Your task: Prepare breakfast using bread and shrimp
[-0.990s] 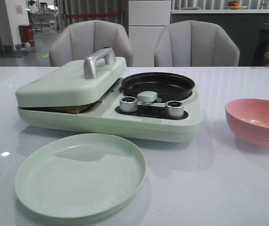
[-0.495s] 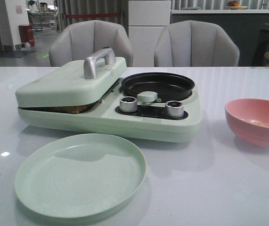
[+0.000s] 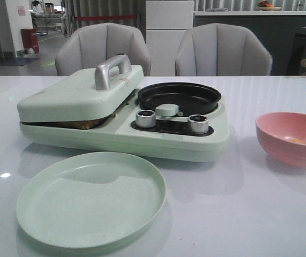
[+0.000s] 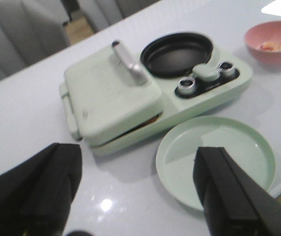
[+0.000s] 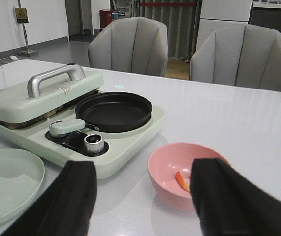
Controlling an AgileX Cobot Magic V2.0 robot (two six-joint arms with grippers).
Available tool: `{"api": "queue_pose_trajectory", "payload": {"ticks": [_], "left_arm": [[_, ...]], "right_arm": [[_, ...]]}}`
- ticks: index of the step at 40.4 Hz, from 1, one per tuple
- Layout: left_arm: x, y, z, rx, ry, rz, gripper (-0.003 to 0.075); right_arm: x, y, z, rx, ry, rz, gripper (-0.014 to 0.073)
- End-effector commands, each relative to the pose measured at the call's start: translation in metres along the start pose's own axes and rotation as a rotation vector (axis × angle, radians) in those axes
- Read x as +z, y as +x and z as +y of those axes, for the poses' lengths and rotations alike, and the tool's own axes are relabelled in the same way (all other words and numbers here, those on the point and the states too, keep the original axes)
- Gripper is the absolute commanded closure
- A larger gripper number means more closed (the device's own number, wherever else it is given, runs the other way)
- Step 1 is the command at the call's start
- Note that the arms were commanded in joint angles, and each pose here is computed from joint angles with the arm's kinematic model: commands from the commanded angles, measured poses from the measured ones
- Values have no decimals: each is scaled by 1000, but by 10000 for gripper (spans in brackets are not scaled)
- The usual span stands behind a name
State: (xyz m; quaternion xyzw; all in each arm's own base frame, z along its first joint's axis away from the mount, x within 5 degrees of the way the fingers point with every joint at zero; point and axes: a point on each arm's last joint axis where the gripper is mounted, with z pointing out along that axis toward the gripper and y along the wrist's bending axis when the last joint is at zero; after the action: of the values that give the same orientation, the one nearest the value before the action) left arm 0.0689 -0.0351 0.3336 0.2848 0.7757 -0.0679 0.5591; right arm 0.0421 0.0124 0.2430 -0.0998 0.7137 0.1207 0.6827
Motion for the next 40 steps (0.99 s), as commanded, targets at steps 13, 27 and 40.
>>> {"api": "queue_pose_trajectory", "payload": {"ticks": [13, 27, 40], "left_arm": [[-56, 22, -1, -351, -48, -279, 202], [-51, 55, -10, -391, -35, -327, 344], [-40, 63, -12, -389, -33, -315, 652]], "right_arm": [[-2, -17, 1, -21, 1, -107, 73], [-2, -17, 1, -21, 1, -107, 73], [-2, -19, 1, -21, 0, -123, 73]]}}
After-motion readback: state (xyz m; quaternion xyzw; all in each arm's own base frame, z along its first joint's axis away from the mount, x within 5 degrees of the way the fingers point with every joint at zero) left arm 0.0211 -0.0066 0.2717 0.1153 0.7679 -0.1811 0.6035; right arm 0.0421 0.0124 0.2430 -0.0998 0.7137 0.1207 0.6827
